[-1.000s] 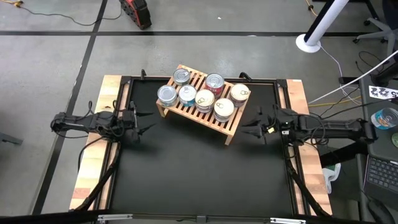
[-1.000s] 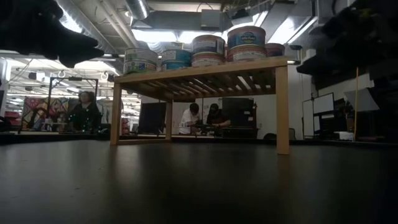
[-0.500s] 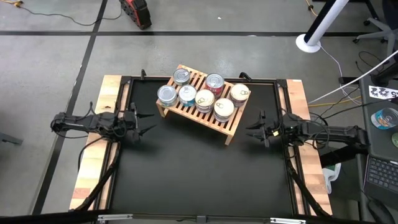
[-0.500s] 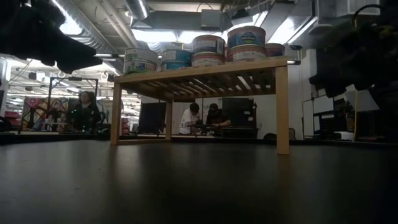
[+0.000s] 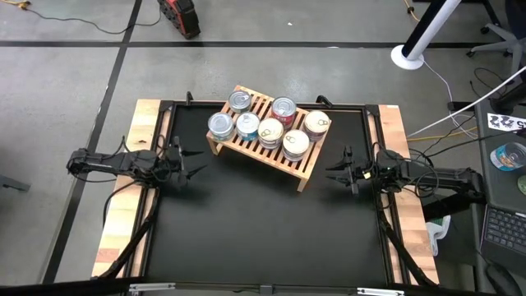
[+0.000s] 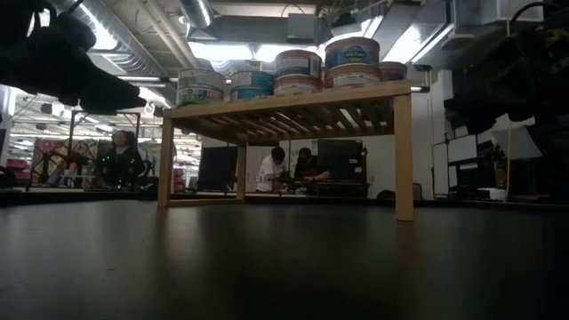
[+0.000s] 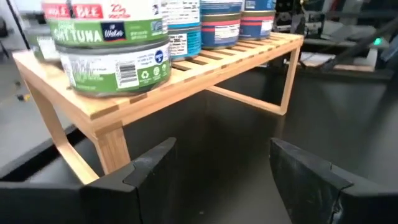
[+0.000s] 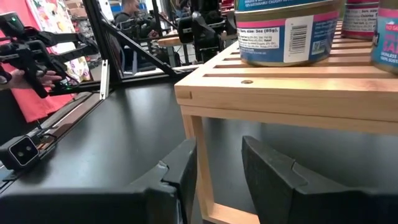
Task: Stack canned seafood by type on shelf
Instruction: Return to Home Position
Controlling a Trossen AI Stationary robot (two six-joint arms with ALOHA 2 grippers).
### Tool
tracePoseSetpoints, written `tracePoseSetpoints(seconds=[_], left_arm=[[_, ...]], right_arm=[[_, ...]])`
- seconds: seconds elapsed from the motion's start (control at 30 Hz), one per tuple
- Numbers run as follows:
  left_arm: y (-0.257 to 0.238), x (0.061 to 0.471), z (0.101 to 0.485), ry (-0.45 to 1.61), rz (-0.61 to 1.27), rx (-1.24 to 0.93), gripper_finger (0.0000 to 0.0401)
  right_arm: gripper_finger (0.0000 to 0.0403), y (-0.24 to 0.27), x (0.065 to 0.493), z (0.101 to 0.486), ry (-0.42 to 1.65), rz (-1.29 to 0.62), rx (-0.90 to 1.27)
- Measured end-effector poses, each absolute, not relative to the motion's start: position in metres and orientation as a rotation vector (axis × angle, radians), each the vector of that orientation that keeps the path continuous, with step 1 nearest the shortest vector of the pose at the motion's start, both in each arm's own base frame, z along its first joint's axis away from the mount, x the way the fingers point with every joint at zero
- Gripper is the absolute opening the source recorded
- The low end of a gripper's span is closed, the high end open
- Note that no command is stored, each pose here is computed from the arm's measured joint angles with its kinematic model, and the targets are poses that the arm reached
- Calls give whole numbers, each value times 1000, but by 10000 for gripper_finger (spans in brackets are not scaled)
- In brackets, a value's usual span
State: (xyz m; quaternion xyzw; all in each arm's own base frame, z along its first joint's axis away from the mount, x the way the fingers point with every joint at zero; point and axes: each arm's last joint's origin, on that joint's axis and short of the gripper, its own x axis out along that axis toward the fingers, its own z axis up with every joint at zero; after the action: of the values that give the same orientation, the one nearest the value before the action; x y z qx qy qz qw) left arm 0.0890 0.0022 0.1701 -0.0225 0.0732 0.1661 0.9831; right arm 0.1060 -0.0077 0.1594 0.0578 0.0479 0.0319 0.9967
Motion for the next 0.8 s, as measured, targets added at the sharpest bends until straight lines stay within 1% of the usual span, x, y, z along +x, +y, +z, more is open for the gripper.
tracePoseSetpoints(seconds=[0.17, 0.8], left_arm=[[2, 89, 170, 162, 333, 41, 249], [2, 89, 170, 160, 336, 29, 249]], right_arm=[[127, -8, 106, 159, 98, 63, 141], [127, -8, 106, 158, 102, 53, 142]])
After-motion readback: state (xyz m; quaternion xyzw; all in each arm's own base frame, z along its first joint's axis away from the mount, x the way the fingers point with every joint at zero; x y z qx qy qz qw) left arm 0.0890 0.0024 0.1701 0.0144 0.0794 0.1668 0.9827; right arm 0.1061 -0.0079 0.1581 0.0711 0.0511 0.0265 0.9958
